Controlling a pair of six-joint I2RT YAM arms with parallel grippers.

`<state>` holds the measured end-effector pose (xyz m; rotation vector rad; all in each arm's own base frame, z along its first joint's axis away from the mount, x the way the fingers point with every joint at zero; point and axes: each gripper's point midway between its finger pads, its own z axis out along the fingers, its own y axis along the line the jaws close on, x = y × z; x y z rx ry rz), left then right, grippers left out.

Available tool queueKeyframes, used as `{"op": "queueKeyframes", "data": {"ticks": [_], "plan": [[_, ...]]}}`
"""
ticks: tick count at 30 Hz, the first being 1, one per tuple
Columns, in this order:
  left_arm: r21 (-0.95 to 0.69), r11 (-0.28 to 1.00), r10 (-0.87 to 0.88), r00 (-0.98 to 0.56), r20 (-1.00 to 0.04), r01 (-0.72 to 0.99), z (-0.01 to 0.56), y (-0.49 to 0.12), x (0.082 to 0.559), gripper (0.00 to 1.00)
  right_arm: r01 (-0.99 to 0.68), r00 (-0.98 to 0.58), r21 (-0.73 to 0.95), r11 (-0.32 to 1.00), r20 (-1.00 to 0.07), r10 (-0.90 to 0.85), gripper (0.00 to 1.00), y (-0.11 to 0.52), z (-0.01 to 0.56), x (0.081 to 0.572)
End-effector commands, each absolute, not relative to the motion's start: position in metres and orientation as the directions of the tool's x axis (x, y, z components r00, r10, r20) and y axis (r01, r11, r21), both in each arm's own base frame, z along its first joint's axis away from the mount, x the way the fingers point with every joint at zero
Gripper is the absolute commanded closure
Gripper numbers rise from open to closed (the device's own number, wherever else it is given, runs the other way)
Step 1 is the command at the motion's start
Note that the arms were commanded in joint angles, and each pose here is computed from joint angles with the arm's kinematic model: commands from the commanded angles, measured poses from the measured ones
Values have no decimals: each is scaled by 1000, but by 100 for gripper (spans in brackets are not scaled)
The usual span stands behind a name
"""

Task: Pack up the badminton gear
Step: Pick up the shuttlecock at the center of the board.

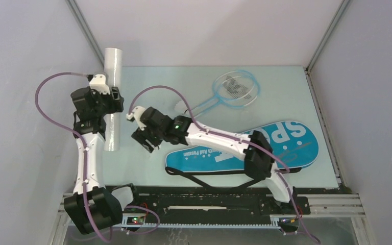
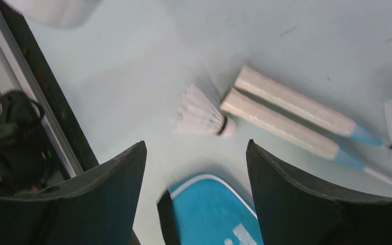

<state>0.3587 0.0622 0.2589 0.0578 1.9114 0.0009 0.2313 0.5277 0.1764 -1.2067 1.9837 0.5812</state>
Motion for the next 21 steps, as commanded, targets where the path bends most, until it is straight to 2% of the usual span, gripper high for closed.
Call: {"op": "queueKeyframes", "data": {"ticks": [1, 8, 21], "plan": [[70, 997, 64, -211, -975, -22, 315, 77, 358, 82, -870, -324, 29, 493, -787, -525, 21, 558, 179, 227], [65, 997, 55, -209, -976, -41, 321, 82, 356, 82, -880, -305, -14, 474, -750, -588, 31, 578, 136, 218], [48, 999, 45, -208, -977, -7, 315, 76, 354, 81, -851, -152, -263, 455, -705, -693, 37, 588, 86, 235]]}}
